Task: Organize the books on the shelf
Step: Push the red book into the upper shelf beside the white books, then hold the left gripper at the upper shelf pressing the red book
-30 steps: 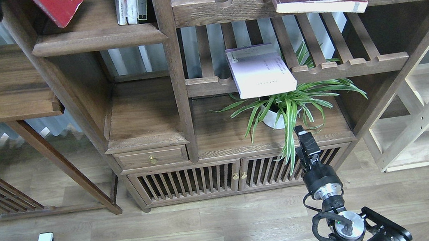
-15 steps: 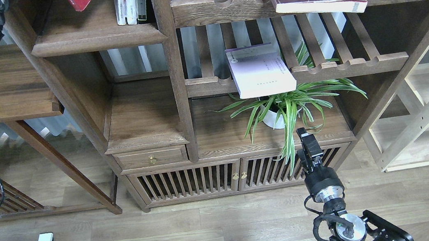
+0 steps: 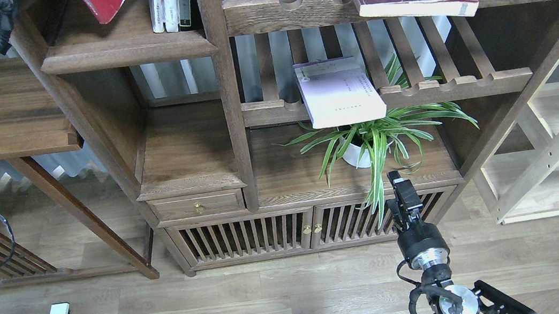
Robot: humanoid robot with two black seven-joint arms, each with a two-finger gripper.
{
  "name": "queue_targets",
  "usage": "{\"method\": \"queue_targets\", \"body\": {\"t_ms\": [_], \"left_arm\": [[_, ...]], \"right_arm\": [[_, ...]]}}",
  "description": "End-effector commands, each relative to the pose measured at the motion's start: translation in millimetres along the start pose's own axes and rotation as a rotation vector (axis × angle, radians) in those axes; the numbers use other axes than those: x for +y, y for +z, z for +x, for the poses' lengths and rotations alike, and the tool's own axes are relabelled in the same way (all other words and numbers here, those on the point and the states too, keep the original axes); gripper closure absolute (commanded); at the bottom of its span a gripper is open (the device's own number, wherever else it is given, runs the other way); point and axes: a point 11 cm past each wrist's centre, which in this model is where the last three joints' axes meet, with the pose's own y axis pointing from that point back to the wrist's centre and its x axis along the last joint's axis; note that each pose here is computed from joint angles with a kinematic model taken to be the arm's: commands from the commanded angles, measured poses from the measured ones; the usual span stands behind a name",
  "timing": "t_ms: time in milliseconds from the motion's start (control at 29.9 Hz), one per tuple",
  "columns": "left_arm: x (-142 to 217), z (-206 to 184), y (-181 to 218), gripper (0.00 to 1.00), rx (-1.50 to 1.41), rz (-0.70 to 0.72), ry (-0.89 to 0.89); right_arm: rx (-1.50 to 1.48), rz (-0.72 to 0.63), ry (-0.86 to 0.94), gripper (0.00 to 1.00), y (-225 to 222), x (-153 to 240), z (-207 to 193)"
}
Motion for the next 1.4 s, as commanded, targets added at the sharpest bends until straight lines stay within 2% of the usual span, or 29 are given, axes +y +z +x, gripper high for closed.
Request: {"method": "queue_targets", "body": {"t_ms": [0, 535, 802, 1371], "left_arm": [[-2.6, 3.5, -7.1, 0.91, -0.011, 0.024, 0.003], [-8.5, -0.8, -18.6, 0.92, -0.005, 0.051, -0.010], [-11.7, 8.8, -27.3, 0.92, 0.013, 0.076, 0.021], [-15.6, -7.8, -8.3, 0.94, 0.006, 0.032, -0.005]], "right_arm": [[-0.006, 0.007, 0.002, 0.00, -1.1, 1.6, 0.8], [-0.017, 0.010, 0.009, 0.00, -0.4, 4.8, 3.1], [-0.027, 0.017, 0.021, 0.00, -0.9, 8.6, 6.9], [-0.038, 0.015, 0.024, 0.00, 0.8, 12.3, 8.1]]}}
